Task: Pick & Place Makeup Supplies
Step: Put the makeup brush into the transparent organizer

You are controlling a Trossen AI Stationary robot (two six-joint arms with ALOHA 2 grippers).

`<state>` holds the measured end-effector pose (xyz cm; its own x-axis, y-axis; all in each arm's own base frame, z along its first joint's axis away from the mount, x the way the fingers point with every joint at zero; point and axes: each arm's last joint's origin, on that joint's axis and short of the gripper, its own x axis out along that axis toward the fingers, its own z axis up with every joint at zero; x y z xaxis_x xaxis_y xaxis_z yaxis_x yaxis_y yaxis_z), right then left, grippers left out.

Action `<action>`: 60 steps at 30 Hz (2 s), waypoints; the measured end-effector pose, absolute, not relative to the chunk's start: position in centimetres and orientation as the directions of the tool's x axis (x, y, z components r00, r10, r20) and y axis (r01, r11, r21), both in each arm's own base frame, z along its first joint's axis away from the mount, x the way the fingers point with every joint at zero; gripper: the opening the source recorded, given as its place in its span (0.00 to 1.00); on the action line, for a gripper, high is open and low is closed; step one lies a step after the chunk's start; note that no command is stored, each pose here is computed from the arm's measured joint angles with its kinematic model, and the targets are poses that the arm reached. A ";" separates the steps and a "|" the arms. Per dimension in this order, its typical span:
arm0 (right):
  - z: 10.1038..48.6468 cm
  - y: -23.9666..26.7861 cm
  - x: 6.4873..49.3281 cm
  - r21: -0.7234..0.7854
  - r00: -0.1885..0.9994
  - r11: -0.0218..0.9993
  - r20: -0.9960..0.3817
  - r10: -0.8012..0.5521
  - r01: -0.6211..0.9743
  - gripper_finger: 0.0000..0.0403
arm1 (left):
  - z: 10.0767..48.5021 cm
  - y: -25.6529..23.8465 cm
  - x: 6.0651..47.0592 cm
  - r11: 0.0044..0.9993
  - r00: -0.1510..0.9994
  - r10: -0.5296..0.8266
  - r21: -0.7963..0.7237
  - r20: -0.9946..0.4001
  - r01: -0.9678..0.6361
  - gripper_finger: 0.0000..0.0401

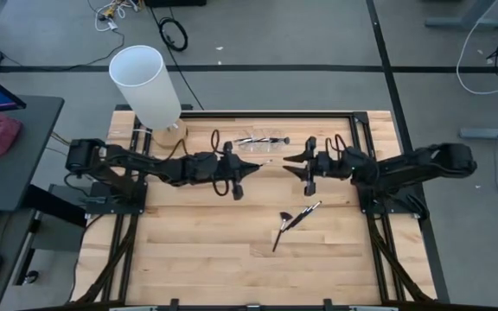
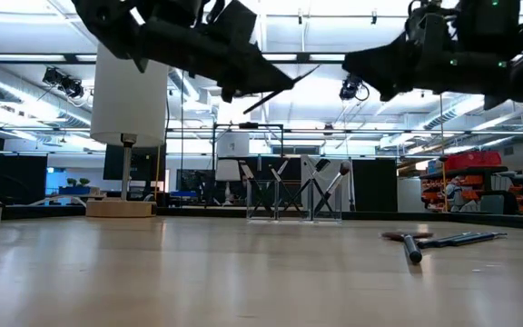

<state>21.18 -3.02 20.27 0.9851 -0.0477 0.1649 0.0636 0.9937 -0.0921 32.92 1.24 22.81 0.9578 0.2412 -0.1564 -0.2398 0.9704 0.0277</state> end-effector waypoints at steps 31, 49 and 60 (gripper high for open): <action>19.6 -3.7 27.6 0.077 0.992 0.994 0.098 0.074 -0.082 0.29 | 22.6 1.0 33.3 0.980 0.972 0.197 0.018 -0.127 -0.197 0.05; 19.6 -3.1 27.6 0.064 0.988 0.990 0.101 0.119 -0.125 0.03 | 22.6 0.8 33.3 0.989 0.980 0.150 0.012 -0.133 -0.149 0.06; 19.1 -3.2 27.7 0.081 0.996 0.993 0.047 0.081 -0.085 0.03 | 22.2 1.0 33.2 0.979 0.963 0.203 0.030 -0.178 -0.201 0.22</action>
